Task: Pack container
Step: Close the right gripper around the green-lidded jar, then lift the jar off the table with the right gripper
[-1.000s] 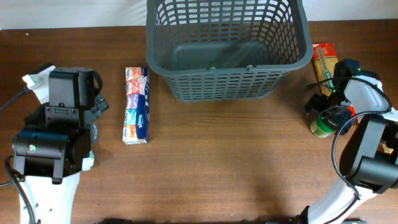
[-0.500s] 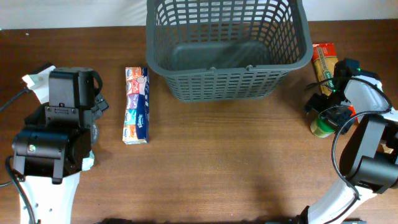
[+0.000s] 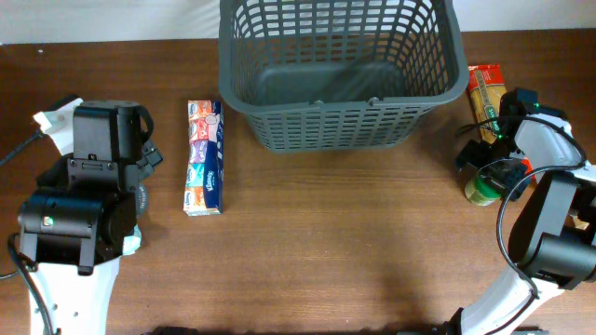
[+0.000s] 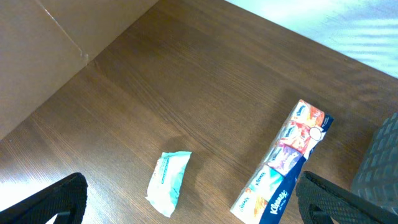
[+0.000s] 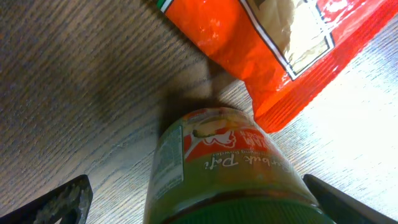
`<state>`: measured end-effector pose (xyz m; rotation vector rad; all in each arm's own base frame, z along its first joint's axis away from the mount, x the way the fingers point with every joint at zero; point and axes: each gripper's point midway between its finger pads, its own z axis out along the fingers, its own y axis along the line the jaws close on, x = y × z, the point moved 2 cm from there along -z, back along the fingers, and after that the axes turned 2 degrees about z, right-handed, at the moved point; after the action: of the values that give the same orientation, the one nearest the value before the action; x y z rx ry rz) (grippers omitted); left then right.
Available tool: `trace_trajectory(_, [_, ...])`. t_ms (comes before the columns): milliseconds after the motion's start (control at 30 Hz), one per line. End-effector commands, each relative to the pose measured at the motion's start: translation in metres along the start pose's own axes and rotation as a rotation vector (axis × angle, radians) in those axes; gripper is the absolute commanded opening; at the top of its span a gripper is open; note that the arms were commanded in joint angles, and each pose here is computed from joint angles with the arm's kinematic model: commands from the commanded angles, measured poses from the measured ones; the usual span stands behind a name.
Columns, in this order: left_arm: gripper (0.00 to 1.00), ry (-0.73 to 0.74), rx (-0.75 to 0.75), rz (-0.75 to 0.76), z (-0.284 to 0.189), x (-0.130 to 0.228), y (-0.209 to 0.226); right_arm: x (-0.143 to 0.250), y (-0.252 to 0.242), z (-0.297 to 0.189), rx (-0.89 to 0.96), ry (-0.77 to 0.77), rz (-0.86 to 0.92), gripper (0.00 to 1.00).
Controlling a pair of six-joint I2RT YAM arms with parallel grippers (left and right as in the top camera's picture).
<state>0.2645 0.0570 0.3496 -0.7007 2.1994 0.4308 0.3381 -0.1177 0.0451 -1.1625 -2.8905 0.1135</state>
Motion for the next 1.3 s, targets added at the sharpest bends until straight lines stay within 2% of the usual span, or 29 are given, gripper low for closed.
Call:
trace_trajectory(0, [1.0,-0.013,0.008,-0.021,-0.0047,-0.004,0.0026,0.0019,-0.003,0.0073,0.031,0.01,-0.008,0.99])
trace_trajectory(1100, [1.0,-0.013,0.008,-0.021,-0.0047,-0.004,0.0026,0.0058,-0.0072,0.0124,0.051,0.018,-0.01,0.99])
trace_trajectory(1267, [1.0,-0.013,0.008,-0.021,-0.0047,-0.004,0.0026,0.006,-0.0072,0.0132,0.052,0.017,-0.01,0.55])
